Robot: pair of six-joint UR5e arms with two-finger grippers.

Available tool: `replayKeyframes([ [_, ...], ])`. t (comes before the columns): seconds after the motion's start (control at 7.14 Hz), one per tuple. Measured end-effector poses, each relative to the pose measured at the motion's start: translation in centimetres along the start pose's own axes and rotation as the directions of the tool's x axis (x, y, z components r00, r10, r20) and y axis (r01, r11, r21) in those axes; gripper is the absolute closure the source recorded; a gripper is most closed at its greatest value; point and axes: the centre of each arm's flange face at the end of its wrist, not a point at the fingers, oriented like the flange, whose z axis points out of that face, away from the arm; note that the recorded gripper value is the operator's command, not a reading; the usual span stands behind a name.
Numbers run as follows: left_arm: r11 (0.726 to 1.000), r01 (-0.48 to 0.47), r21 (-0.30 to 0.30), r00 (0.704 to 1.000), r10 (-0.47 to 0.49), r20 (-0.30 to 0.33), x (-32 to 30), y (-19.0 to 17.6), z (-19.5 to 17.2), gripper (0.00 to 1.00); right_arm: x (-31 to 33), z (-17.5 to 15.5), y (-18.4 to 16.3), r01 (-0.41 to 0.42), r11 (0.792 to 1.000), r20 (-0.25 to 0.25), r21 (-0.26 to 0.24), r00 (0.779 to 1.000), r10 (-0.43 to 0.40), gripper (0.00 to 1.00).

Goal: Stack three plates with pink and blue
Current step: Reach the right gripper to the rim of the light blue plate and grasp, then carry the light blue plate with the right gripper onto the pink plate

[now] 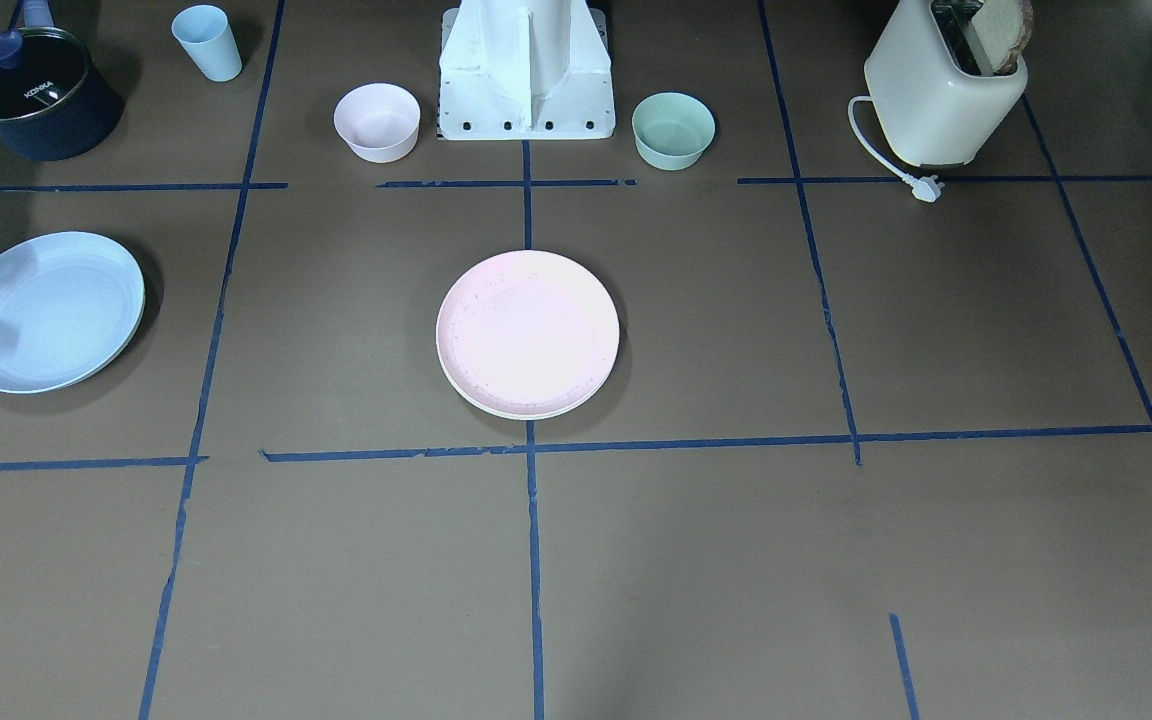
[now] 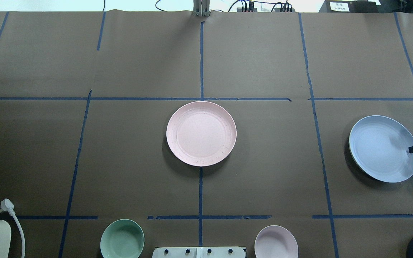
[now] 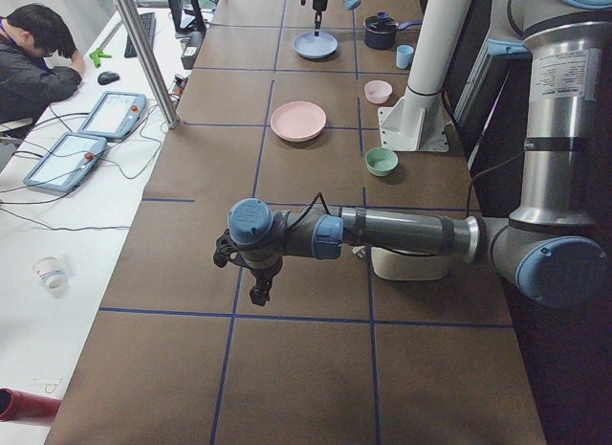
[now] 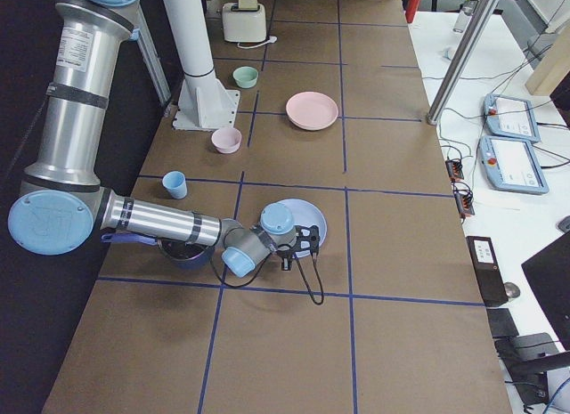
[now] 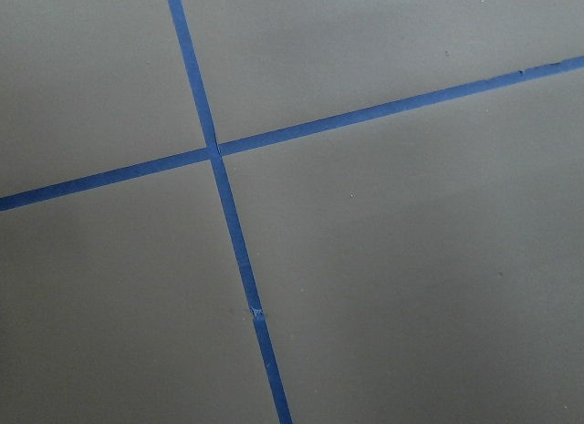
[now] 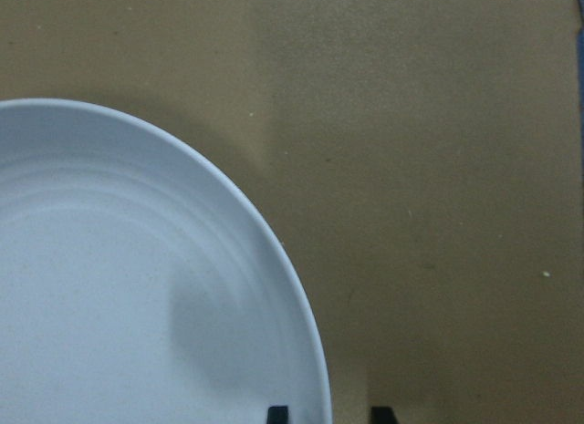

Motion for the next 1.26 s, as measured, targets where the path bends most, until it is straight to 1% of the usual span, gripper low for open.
replayKeyframes([
  [0.14, 1.0, 0.001, 0.0, 1.0, -0.001, -0.001, 0.0, 0.0, 0.0, 0.0, -0.3, -0.2, -0.1, 0.004, 1.0, 0.01, 0.003, 1.0, -0.004, 1.0],
  [0.28, 1.0, 0.001, 0.001, 1.0, -0.001, -0.001, 0.0, 0.0, 0.0, 0.0, -1.6, -0.7, -0.4, 0.0, 1.0, 0.038, 0.003, 0.999, 0.0, 1.0],
  [0.42, 1.0, 0.001, 0.001, 1.0, -0.001, -0.001, 0.0, 0.0, -0.1, 0.0, -4.1, -1.8, -1.4, -0.022, 1.0, 0.094, -0.003, 0.995, 0.022, 1.0],
  [0.56, 1.0, 0.003, 0.002, 1.0, -0.003, -0.001, 0.0, 0.0, -0.1, 0.0, -7.4, -2.9, -3.0, -0.052, 0.999, 0.153, -0.006, 0.987, 0.052, 1.0],
  [0.7, 1.0, 0.005, 0.002, 1.0, -0.005, -0.001, 0.0, 0.0, -0.1, 0.0, -11.6, -3.6, -5.6, -0.088, 0.996, 0.2, -0.005, 0.976, 0.087, 1.0],
  [0.84, 1.0, 0.008, 0.001, 1.0, -0.008, -0.001, 0.0, 0.0, 0.0, 0.0, -17.5, -3.9, -8.6, -0.125, 0.992, 0.23, -0.016, 0.965, 0.125, 1.0],
  [0.98, 1.0, 0.015, 0.0, 1.0, -0.015, -0.001, -0.1, 0.0, 0.0, 0.0, -23.9, -3.6, -10.6, -0.156, 0.987, 0.234, -0.03, 0.959, 0.158, 1.0],
  [1.12, 0.999, 0.039, -0.001, 0.999, -0.039, -0.001, -0.1, 0.1, 0.0, 0.0, -30.8, -3.0, -11.2, -0.188, 0.982, 0.224, -0.034, 0.956, 0.191, 1.0],
  [1.26, 0.998, 0.071, -0.002, 0.998, -0.071, 0.001, -0.1, 0.0, 0.0, 0.0, -37.5, -2.3, -10.7, -0.224, 0.974, 0.213, -0.036, 0.95, 0.227, 1.0],
])
